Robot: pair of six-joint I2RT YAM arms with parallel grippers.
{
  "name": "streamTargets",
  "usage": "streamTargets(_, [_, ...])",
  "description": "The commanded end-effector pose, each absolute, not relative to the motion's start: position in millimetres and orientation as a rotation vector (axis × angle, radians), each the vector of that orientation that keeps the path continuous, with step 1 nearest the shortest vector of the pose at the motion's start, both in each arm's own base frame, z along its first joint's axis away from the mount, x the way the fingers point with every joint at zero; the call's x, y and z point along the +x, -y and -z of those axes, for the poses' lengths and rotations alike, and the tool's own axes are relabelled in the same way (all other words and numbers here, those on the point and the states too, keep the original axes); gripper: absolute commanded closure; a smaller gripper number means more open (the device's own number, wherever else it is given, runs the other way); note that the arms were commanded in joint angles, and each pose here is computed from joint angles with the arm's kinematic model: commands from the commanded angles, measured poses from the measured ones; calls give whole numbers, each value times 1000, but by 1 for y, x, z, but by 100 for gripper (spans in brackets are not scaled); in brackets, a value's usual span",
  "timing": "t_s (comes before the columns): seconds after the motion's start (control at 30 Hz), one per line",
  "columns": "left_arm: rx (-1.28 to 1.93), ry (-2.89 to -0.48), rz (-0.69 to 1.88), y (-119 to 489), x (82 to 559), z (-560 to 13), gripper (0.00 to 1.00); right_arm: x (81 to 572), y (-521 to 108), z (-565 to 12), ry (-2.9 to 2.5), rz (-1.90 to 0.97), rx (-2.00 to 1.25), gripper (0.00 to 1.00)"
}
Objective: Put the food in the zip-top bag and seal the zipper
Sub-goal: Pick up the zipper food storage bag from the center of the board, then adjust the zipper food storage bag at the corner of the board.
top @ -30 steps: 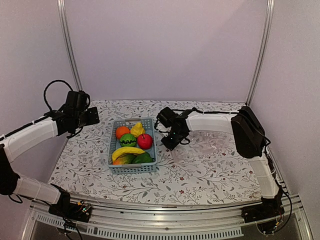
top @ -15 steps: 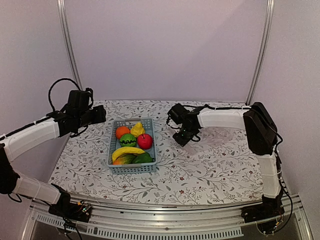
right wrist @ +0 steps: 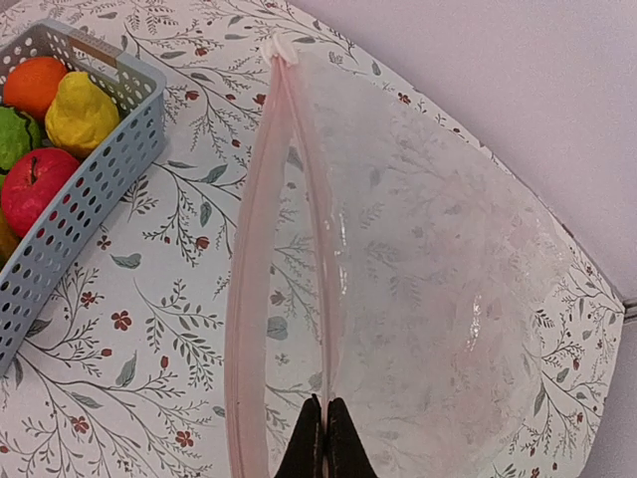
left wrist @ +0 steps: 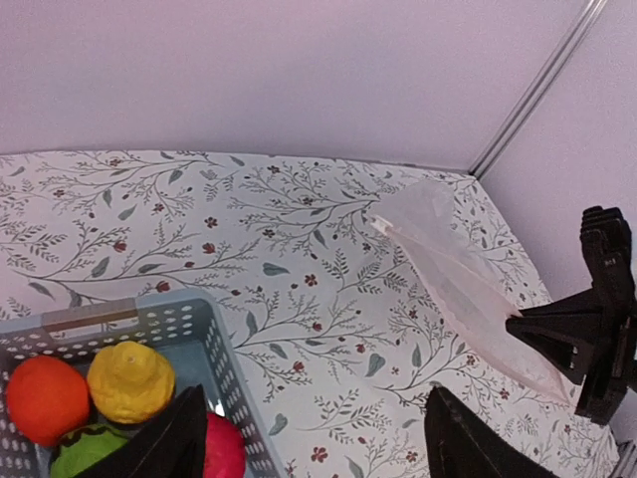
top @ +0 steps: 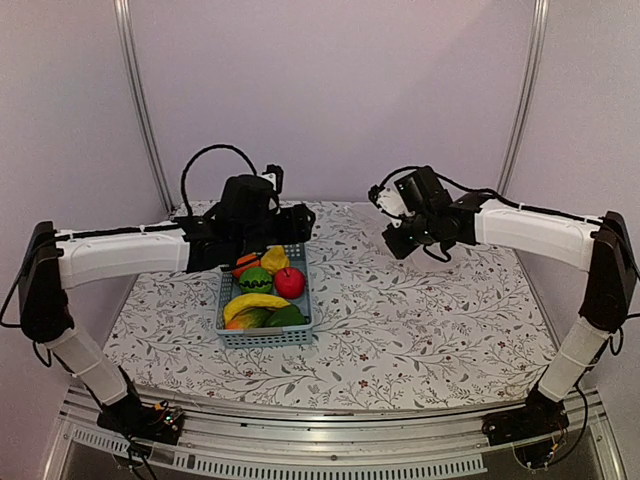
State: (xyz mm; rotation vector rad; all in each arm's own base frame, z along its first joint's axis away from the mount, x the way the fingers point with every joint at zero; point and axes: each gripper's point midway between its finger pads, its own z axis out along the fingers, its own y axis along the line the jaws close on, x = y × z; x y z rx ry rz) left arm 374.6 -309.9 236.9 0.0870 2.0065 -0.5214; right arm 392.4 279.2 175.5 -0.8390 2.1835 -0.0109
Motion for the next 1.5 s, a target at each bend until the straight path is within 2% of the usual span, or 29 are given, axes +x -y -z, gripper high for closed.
streamTargets(0.0, [13, -1923, 718, 380, 375, -249, 25, 389, -282, -208, -2028, -60, -822, 100])
streamTargets(0.23, [-18, -1942, 940, 446, 383, -234, 27, 381, -280, -221, -1981, -90, -820, 100])
streamTargets(0.37, [-70, -1970, 965, 458, 392, -223, 29, 378, -280, -226, -1969, -111, -815, 100])
streamTargets(0.53, [-101, -2017, 957, 465, 398, -201, 38, 377, -278, -233, -1960, -123, -793, 100])
streamTargets(0.63, [-111, -2033, 962, 468, 400, -189, 51, 378, -276, -237, -1950, -103, -784, 100])
streamTargets(0.83, [-114, -2038, 955, 467, 403, -180, 88, 402, -247, -241, -1945, 110, -670, 100])
streamTargets(0.9, [-110, -2038, 939, 466, 403, -179, 96, 411, -233, -246, -1945, 172, -617, 100])
streamTargets(0.97, [-104, -2037, 920, 463, 403, -179, 100, 419, -220, -253, -1942, 207, -572, 100])
streamTargets(1.13, [-37, -2004, 900, 466, 404, -188, 100, 419, -219, -255, -1951, 178, -605, 100])
streamTargets(1.27, [54, -1956, 906, 477, 401, -201, 98, 407, -238, -242, -1990, 48, -708, 100])
streamTargets(1.3, [89, -1941, 920, 482, 400, -207, 90, 405, -239, -242, -1991, 31, -708, 100])
streamTargets(1.37, [138, -1928, 922, 488, 400, -213, 65, 408, -236, -247, -1983, 46, -691, 100])
streamTargets(1.4, [165, -1916, 923, 489, 399, -218, 57, 412, -230, -250, -1979, 66, -675, 100])
streamTargets(1.47, [227, -1880, 927, 490, 394, -232, 46, 420, -219, -256, -1975, 89, -649, 100])
